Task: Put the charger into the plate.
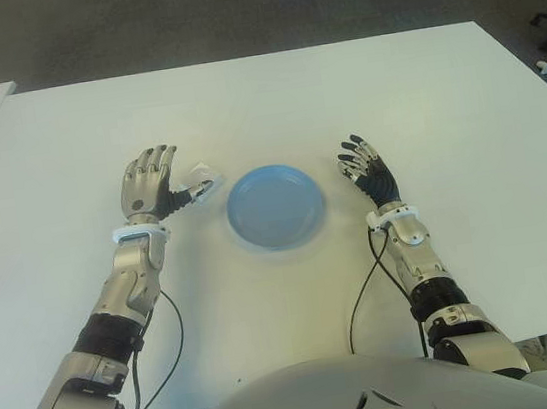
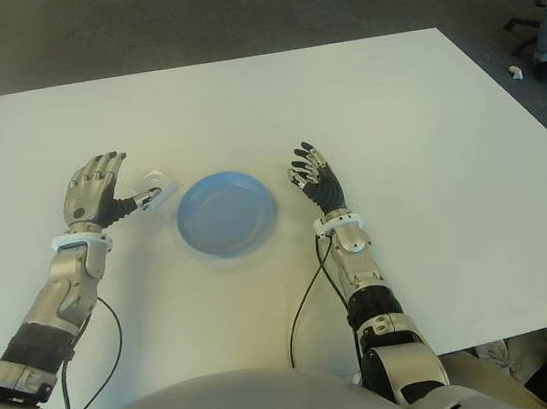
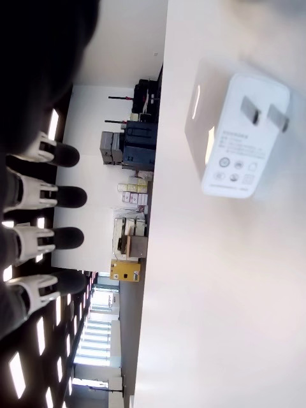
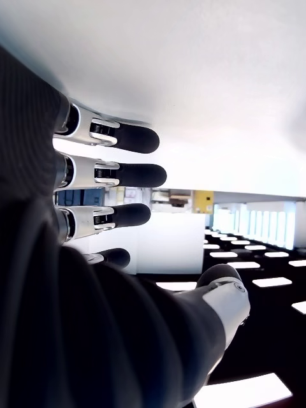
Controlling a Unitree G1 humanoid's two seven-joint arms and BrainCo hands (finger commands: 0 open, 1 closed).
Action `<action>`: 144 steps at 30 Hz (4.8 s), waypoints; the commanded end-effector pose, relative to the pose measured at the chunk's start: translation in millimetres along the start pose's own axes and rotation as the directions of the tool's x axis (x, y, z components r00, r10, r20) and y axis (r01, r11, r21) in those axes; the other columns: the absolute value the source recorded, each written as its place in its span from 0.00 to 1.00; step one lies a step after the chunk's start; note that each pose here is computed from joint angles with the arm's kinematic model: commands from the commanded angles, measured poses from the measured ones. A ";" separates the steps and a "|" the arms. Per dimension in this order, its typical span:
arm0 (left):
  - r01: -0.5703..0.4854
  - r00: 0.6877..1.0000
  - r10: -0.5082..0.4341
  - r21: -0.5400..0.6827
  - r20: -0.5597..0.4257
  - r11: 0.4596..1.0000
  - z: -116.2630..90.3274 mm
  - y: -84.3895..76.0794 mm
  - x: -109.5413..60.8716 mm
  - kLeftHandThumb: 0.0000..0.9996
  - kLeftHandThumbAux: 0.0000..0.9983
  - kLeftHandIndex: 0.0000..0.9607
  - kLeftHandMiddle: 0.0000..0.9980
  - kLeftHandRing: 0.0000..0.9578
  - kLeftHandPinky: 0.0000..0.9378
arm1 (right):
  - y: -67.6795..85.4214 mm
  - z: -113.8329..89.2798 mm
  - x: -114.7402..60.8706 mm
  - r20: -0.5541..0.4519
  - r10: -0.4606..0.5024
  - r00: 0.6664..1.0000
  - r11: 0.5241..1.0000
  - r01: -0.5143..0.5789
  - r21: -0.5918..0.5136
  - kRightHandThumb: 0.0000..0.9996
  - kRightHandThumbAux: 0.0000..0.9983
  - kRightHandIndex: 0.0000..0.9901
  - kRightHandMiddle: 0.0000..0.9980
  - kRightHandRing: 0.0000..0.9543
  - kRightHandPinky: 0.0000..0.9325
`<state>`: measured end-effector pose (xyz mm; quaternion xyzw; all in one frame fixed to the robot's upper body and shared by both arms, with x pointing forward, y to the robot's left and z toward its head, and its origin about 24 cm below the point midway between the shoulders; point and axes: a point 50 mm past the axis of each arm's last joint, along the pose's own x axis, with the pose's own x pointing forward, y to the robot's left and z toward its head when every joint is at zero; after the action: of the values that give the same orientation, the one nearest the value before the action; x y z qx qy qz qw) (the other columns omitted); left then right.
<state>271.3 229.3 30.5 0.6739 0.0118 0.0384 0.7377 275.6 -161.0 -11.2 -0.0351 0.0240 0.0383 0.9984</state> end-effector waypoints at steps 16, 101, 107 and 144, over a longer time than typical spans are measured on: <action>0.090 0.996 -0.090 0.034 -0.016 0.995 1.1 -23.5 9.3 0.29 0.19 0.07 0.09 0.06 0.09 | 4.2 -18.3 -12.6 -0.100 0.012 0.995 1.000 -0.009 0.026 0.03 0.70 0.02 0.17 0.21 0.24; 0.235 0.964 -0.263 0.337 0.039 0.912 7.3 -42.2 33.8 0.18 0.18 0.09 0.12 0.09 0.15 | 6.9 -10.4 -17.6 -0.069 0.049 0.996 0.997 -0.045 0.059 0.04 0.68 0.02 0.16 0.20 0.23; 0.242 0.963 -0.266 0.326 0.031 0.914 4.9 -44.8 30.8 0.18 0.17 0.09 0.13 0.10 0.15 | 5.4 -9.9 -17.8 -0.069 0.046 0.997 0.997 -0.043 0.057 0.04 0.67 0.02 0.15 0.19 0.22; 0.285 0.957 -0.289 0.200 -0.011 0.937 -5.8 -69.0 11.4 0.23 0.14 0.09 0.14 0.11 0.13 | -0.1 -10.3 -19.9 -0.081 0.035 0.996 0.999 -0.032 0.040 0.03 0.68 0.02 0.16 0.20 0.24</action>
<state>299.9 227.4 -19.1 0.7390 0.0756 -0.0521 0.6674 263.8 -158.4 -7.1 -0.0184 0.0273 0.0611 0.9976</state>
